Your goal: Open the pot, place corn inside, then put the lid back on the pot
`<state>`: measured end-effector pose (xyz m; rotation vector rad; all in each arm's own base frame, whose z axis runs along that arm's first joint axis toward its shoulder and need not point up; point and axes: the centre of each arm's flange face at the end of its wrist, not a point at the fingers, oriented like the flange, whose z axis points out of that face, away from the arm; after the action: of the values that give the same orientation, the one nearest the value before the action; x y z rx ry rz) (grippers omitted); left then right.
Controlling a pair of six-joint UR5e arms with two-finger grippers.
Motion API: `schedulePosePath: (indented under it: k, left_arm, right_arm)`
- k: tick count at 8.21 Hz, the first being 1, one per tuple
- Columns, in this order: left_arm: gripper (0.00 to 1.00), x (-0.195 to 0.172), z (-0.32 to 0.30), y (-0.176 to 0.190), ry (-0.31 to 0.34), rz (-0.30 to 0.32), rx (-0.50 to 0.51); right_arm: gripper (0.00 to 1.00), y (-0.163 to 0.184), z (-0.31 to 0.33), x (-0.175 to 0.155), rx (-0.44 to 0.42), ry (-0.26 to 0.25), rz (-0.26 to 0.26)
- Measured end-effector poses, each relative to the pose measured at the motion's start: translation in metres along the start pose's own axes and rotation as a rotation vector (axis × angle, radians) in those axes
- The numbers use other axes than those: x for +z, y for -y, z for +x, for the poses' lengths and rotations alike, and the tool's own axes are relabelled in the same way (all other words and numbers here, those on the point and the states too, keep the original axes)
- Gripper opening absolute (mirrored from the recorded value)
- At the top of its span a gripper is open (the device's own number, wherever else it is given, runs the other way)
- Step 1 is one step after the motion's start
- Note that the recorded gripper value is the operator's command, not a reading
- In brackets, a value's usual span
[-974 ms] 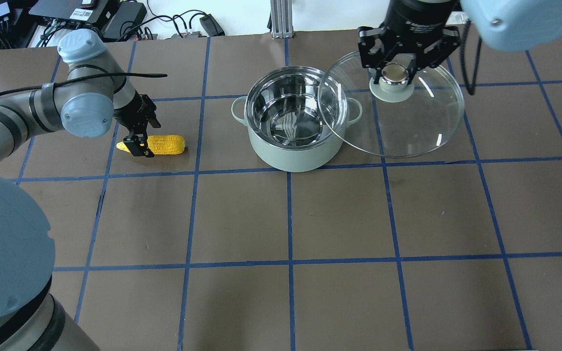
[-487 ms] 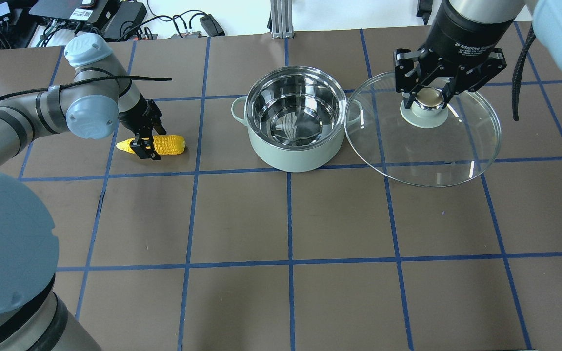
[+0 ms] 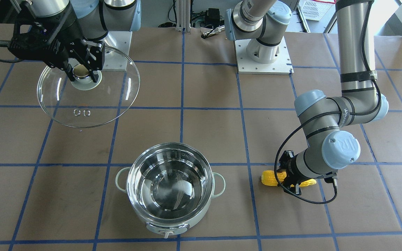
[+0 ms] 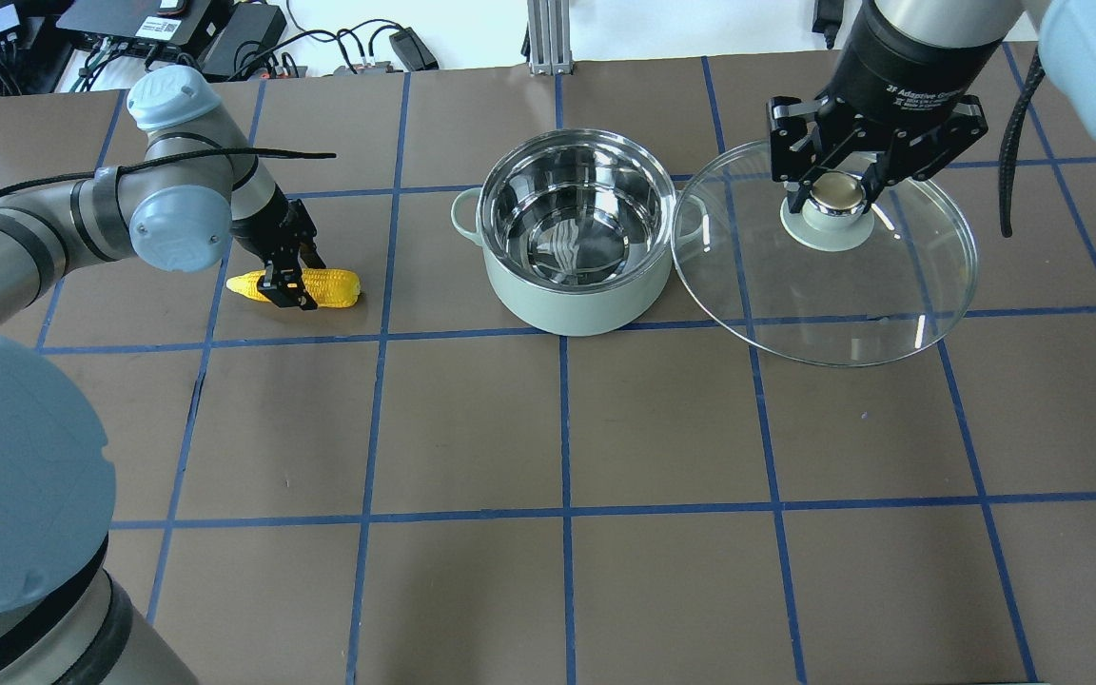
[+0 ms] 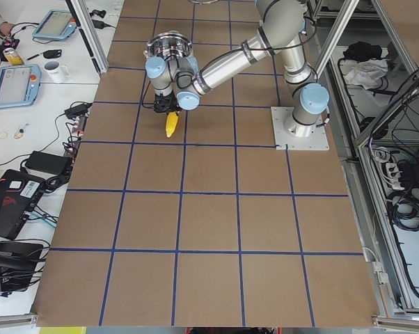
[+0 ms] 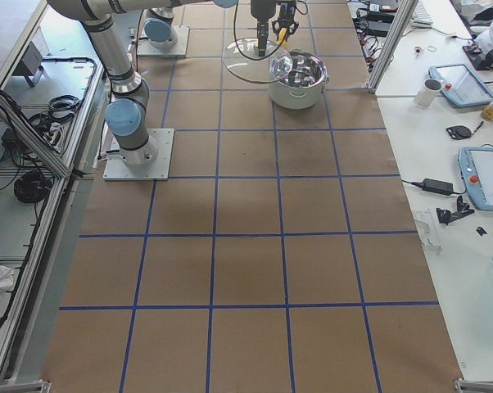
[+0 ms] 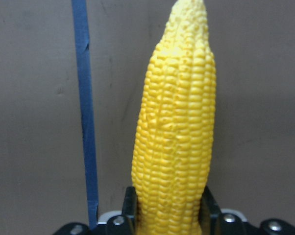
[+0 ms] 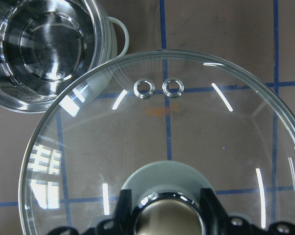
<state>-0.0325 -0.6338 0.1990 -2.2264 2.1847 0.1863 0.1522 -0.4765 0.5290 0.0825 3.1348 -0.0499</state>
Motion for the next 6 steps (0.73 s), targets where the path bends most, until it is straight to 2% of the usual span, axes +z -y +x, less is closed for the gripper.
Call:
schedulePosePath:
  k: [2, 4, 6]
  left_arm:
    - [0.0, -0.018, -0.011, -0.013, 0.032, -0.002, -0.024]
    - [0.0, -0.07, -0.022, -0.034, 0.004, 0.004, -0.018]
    - [0.0, -0.136, -0.026, -0.071, -0.036, 0.008, 0.007]
  right_arm:
    - [0.26, 0.0, 0.0, 0.0, 0.0, -0.001, 0.001]
    - [0.26, 0.0, 0.0, 0.0, 0.0, -0.001, 0.001]
    - [0.26, 0.0, 0.0, 0.0, -0.002, -0.001, 0.001]
